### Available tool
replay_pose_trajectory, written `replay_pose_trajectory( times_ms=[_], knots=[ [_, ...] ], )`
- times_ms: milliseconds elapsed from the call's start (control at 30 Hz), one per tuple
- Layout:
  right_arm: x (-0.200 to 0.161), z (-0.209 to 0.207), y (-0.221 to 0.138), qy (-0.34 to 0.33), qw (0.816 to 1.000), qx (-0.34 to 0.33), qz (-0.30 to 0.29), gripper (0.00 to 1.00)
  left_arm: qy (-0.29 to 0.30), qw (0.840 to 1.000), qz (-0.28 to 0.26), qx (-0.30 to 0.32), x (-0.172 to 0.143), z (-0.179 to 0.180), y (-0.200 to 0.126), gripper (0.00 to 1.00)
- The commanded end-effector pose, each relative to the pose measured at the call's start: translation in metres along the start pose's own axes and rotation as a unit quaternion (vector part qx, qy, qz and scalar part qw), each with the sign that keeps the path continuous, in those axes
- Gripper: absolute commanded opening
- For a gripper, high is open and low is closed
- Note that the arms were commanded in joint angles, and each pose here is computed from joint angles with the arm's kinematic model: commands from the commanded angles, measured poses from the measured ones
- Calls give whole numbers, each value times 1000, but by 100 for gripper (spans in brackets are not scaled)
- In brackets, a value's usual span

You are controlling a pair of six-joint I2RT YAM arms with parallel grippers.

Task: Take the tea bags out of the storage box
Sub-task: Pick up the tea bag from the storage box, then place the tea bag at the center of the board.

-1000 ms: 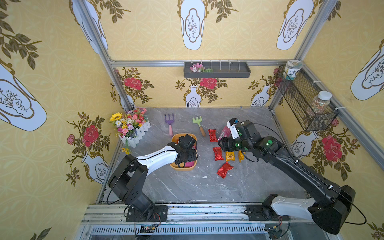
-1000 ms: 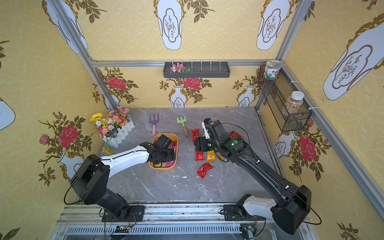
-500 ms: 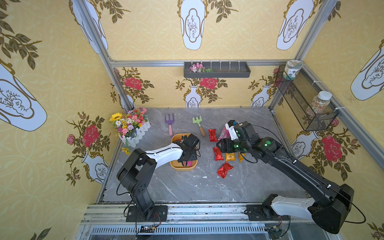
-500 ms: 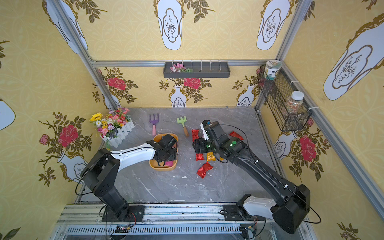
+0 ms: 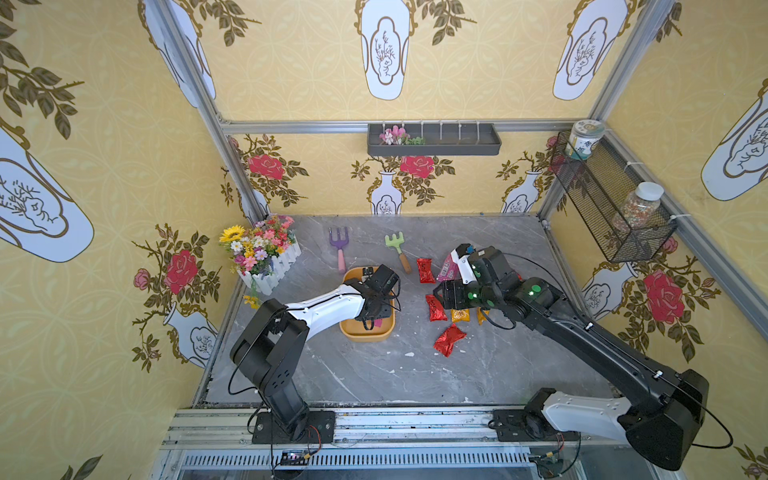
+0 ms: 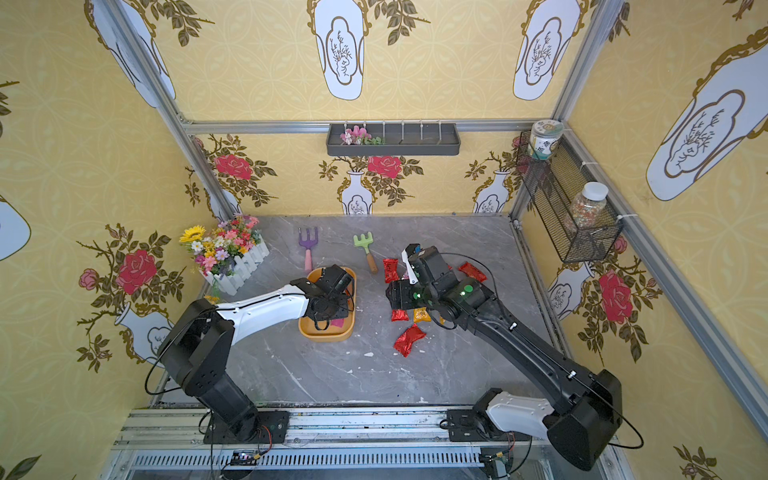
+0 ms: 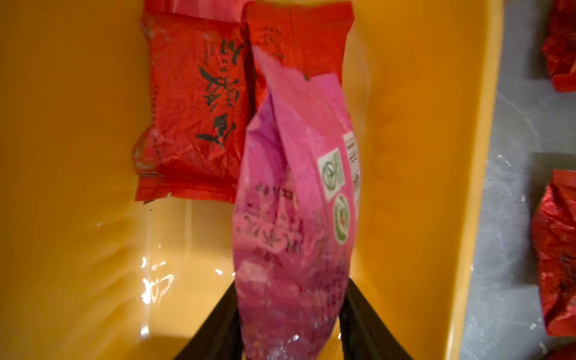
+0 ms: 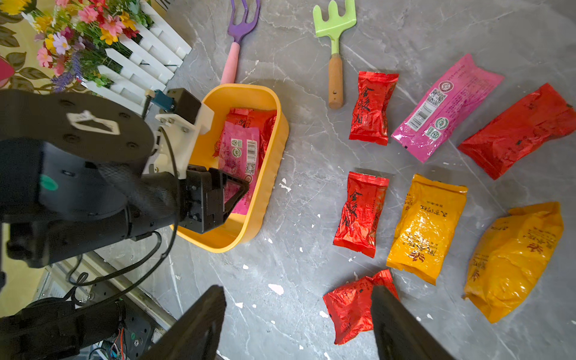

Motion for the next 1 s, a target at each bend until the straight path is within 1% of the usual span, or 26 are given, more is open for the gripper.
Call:
replay_pose_trajectory(
  times_ms=[0,167,300,500,667,767,867,967],
  knots=[
    [-1,4,3,3,1000,9,-5,78,2,1000,-2,4,1,4,-9,50],
    [-11,5,11,6,1000,13,6,77,-4,1000,-13,-18,5,1,-28,50],
    [-14,4,9,9,1000,11,4,76,-11,999,-24,-37,12,-2,-47,48],
    [-17,-3,-3,4,1000,-3,-1,77,-26,993,-40,-109,26,-23,-88,48],
    [-22,-13,-22,9,1000,-16,-13,77,-23,982,-39,-182,26,-56,-116,48],
    [-27,-21,-34,19,999,-23,-18,77,-14,973,-32,-227,18,-83,-126,48],
    [-32,-29,-48,30,999,-29,-28,77,-7,965,-19,-260,4,-109,-127,48],
    [-39,-36,-61,41,998,-35,-36,77,-8,956,1,-294,-14,-138,-121,48]
  ],
)
Point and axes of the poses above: each gripper's point midway between its finger pads, its own y axis out along the fingers, its own z axis along the line the jaws close on, x = y × z, the point moved 1 cm from there along -y, back along the fingers, and after that the axes turned 1 degree about y, right-handed, at the moved point
